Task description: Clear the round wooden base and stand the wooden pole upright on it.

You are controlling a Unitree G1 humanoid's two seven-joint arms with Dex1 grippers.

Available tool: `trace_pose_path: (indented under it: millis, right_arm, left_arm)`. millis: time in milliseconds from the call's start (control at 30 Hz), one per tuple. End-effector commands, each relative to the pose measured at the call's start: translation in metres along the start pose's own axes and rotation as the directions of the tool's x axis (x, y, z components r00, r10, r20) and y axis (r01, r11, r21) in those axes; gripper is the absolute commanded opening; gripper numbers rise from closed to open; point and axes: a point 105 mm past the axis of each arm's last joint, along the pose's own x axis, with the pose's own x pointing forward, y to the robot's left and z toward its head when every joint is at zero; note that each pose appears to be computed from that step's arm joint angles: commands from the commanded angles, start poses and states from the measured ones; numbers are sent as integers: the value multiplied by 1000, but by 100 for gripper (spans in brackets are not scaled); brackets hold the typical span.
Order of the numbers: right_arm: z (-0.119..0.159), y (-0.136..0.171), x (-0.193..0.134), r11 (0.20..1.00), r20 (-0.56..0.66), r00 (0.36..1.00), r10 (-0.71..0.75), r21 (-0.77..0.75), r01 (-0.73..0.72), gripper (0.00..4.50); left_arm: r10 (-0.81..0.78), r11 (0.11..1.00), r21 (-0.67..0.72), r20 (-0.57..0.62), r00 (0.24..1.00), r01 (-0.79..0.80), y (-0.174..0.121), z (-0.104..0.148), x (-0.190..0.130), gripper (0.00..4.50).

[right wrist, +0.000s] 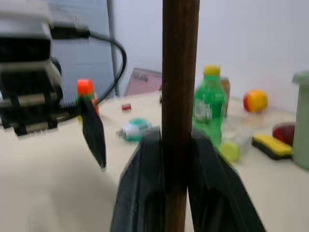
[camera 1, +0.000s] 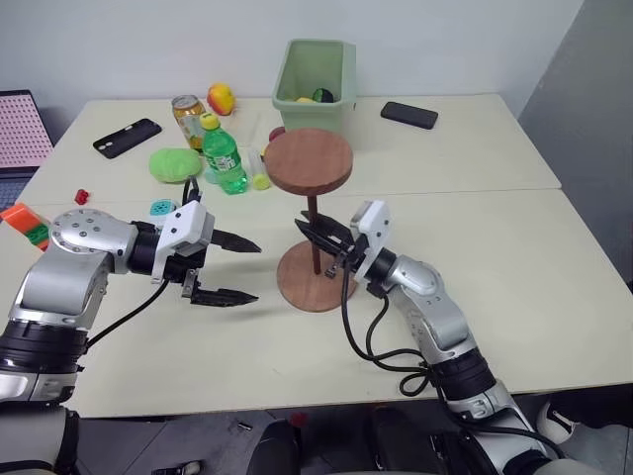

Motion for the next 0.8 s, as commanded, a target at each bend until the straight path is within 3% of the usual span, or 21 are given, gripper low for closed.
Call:
trace_pose_path:
  millis: [33, 400, 800]
  right_arm:
    - [-12, -9, -10, 1000, -53, 998, -29, 7, 30, 26]
    - [-27, -1, -13, 999, -90, 996, -15, 30, 17, 26]
    - [-16, -2, -11, 1000, -64, 998, -7, 22, 9, 26]
  left_arm:
    - [36, 999, 41, -4, 999, -35, 3, 9, -10, 450]
    - [31, 999, 42, 0, 1000, -31, 3, 10, -9, 450]
    - [34, 999, 42, 8, 999, -34, 4, 11, -9, 450]
